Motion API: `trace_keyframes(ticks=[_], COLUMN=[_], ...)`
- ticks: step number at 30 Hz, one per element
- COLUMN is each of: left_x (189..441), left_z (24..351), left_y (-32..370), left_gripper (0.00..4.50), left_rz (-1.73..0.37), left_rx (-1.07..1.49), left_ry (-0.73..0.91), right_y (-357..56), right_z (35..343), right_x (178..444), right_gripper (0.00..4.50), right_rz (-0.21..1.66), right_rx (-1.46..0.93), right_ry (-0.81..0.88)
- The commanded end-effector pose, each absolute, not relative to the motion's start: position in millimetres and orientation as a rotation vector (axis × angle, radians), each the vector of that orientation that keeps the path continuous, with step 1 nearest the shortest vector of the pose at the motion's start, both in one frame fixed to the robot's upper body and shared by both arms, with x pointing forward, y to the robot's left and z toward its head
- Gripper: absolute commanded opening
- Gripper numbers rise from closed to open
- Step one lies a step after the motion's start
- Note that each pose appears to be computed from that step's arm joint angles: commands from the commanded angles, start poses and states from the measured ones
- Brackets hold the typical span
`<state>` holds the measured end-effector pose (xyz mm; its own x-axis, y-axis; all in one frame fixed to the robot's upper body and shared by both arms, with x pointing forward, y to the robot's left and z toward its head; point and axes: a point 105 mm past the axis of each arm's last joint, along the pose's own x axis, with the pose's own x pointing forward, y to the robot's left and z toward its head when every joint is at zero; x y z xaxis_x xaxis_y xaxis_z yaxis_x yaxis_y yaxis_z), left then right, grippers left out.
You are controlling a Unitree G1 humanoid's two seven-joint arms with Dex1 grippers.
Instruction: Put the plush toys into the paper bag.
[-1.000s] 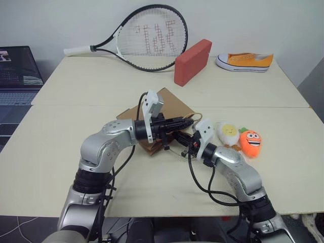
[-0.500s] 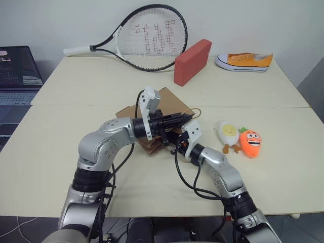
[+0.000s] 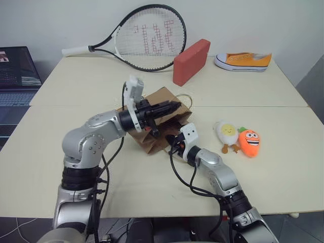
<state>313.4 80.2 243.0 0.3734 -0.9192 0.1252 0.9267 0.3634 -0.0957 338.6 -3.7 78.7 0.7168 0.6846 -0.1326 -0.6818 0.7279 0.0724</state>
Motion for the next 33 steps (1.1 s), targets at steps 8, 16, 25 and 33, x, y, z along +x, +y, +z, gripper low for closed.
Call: trace_keyframes(ticks=[8,16,25,33], left_x=[320,325,317,299], left_z=[326,335,308,286], left_y=[105,108,97,88], left_gripper=[0.00,0.00,0.00,0.00], left_rz=[-1.084,-1.058,-1.128,-1.242], left_rx=[-0.004,0.039,0.046,0.025], left_ry=[-0.331,-0.381,-0.315,-0.235], right_y=[-4,-4,-3,-6], right_z=[71,69,86,106], right_x=[338,337,340,332], right_gripper=[0.09,0.09,0.09,0.09], right_rz=[0.743,0.740,0.732,0.763], right_rx=[-0.010,-0.021,0.001,0.002], right_ry=[0.195,0.203,0.133,0.069])
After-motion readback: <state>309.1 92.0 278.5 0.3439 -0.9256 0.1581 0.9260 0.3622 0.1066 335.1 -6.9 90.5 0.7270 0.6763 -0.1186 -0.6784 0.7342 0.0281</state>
